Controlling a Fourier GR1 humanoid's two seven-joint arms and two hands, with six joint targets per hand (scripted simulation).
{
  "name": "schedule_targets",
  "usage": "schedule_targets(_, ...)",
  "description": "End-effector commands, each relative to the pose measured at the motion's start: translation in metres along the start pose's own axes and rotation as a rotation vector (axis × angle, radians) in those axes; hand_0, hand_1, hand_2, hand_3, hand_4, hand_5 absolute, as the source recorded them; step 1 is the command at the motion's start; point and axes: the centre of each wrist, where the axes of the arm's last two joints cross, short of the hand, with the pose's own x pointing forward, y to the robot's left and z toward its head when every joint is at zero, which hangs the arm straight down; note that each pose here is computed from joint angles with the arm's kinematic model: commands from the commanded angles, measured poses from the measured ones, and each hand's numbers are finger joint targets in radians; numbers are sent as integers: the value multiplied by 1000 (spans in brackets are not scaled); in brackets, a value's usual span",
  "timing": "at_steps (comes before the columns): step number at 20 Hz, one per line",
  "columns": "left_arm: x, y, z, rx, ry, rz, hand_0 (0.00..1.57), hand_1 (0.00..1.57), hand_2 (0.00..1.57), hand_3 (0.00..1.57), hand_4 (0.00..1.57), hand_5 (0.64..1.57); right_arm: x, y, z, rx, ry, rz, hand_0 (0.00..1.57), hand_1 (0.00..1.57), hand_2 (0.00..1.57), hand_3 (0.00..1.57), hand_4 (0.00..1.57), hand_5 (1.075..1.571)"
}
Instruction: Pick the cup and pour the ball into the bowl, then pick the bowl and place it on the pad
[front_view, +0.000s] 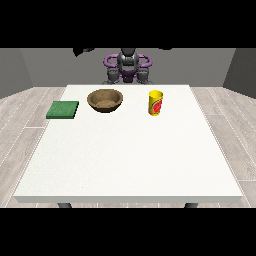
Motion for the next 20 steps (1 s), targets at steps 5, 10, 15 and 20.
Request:
schedule_targets(5,22,-15,3,-33,-175,-36,0,0,0,0,0,1467,6,10,-10,0,-133,-29,0,0,0,0,0,1564)
schedule_targets(10,28,-6,-31,-39,-289,-111,0,0,0,0,0,1376,17,9,-38,49,-223,-39,0,0,0,0,0,1563)
schedule_targets(15,26,27,-59,-2,-385,-209,0,0,0,0,0,1283,28,2,-57,88,-342,-36,0,0,0,0,0,1562)
schedule_targets(20,21,52,-78,48,-385,-236,0,0,0,0,0,1255,18,-16,-64,88,-346,-22,0,0,0,0,0,1560)
